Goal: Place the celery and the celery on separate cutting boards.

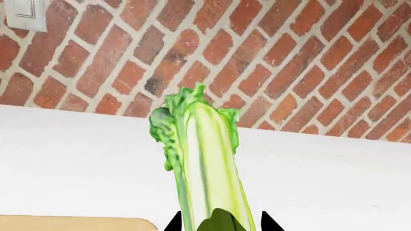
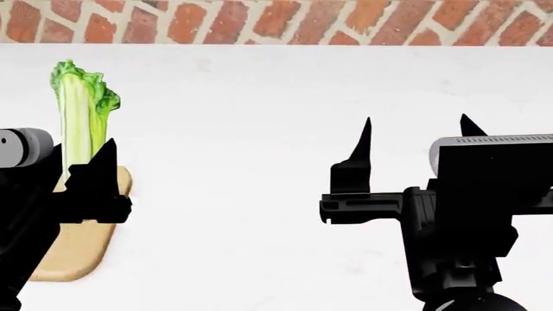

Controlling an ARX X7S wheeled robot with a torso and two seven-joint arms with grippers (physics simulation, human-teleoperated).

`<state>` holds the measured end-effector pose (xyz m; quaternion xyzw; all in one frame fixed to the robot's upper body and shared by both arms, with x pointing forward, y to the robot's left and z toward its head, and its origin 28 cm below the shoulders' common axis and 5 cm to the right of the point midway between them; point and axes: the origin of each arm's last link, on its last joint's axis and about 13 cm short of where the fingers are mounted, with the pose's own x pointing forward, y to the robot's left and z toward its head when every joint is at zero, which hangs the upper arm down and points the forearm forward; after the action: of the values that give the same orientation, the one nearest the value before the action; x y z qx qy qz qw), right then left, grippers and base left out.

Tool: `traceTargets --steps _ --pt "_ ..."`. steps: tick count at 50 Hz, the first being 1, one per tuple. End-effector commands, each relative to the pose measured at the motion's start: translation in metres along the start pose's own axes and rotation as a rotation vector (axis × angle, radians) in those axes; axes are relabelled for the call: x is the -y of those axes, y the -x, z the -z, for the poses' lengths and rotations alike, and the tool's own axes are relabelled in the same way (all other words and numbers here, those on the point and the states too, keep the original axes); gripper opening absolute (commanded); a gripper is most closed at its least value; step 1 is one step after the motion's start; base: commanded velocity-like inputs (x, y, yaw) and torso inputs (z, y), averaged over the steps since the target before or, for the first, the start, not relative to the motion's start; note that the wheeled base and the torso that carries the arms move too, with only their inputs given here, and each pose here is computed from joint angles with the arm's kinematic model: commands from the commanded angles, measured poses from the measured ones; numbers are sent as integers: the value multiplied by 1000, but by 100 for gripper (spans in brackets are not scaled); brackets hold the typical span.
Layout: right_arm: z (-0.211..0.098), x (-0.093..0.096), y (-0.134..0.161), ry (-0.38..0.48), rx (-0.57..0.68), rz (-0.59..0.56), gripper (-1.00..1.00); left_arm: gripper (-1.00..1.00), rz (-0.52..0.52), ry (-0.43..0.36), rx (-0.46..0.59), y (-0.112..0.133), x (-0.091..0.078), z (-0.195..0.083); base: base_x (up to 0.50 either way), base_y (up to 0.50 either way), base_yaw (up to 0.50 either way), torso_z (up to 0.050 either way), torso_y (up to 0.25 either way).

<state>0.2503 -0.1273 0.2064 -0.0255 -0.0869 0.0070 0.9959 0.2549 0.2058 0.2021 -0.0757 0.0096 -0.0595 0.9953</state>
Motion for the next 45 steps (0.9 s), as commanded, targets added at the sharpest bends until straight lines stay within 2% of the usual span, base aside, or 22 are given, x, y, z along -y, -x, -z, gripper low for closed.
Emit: traceTargets --steps 1,15,23,26,31,45 --pt "1 0 -1 -2 0 -3 100 -100 -6 15 18 -1 0 -4 -1 500 0 0 0" --pt "0 0 0 -8 4 1 100 -100 -4 11 13 -1 0 -3 -1 500 0 0 1" --pt "1 0 0 -21 -5 -1 100 -100 0 2 -37 -10 -1 9 0 0 0 0 0" --pt "0 0 0 -23 -5 3 100 -100 8 -6 -52 -21 0 10 0 0 0 0 0" --pt "1 1 -1 -26 -15 6 100 -100 -20 -28 -122 -37 -9 22 0 0 0 0 2" --pt "3 1 -2 -30 -28 9 100 -100 -89 -40 -189 -47 -24 41 0 0 0 1 1"
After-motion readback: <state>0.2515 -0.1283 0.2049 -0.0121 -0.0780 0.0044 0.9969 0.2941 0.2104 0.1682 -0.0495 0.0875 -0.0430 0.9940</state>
